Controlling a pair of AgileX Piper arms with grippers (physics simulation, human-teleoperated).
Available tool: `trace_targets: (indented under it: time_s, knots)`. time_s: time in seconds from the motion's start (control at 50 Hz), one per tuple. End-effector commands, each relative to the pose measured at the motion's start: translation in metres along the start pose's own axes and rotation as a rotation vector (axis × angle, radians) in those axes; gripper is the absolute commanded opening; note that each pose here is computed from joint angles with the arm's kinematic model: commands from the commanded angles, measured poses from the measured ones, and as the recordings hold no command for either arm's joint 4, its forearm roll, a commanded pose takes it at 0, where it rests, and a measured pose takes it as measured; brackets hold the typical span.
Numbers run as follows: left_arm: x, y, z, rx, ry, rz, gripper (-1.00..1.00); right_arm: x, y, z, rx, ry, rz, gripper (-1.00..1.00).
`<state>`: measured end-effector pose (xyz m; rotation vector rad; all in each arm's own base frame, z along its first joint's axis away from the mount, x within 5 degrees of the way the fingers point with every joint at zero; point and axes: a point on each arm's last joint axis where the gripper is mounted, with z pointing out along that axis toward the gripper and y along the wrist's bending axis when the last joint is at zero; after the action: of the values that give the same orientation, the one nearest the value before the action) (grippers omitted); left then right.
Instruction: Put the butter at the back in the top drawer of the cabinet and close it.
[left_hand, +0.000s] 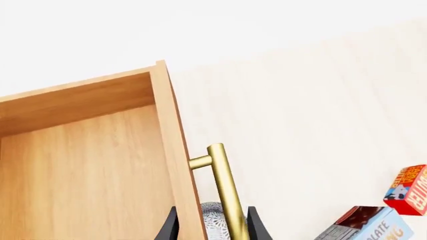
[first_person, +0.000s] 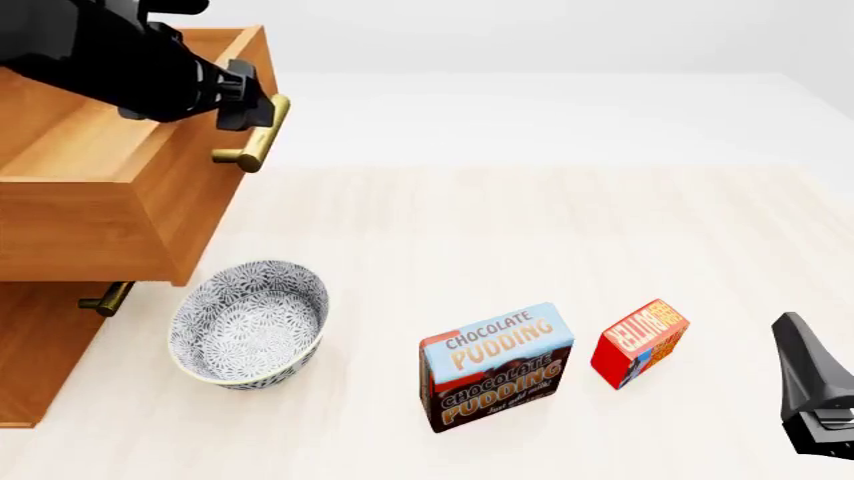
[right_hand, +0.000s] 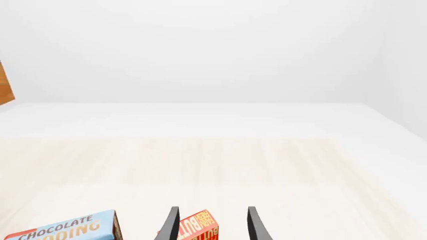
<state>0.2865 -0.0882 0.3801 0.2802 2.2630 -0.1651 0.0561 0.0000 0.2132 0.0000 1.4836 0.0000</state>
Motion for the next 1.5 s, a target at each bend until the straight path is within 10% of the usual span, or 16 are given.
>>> trace_targets:
  time_s: [0.02,0.38,1.0,1.5]
  knots:
    - [-0.003,-0.019,-0.003,0.063,-0.011,0.024,1.00,0.000,0.000,0.000,0.000,0.000,0.000,1.00]
    - [-0.007,-0.028,-0.020,0.089,-0.027,0.042,1.00,0.000,0.000,0.000,0.000,0.000,0.000,1.00]
    - [-0.032,-0.016,-0.154,0.080,-0.190,0.134,1.00,0.000,0.000,0.000,0.000,0.000,0.000,1.00]
    - [-0.037,-0.053,-0.135,0.197,-0.222,0.334,1.00,0.000,0.000,0.000,0.000,0.000,0.000,1.00]
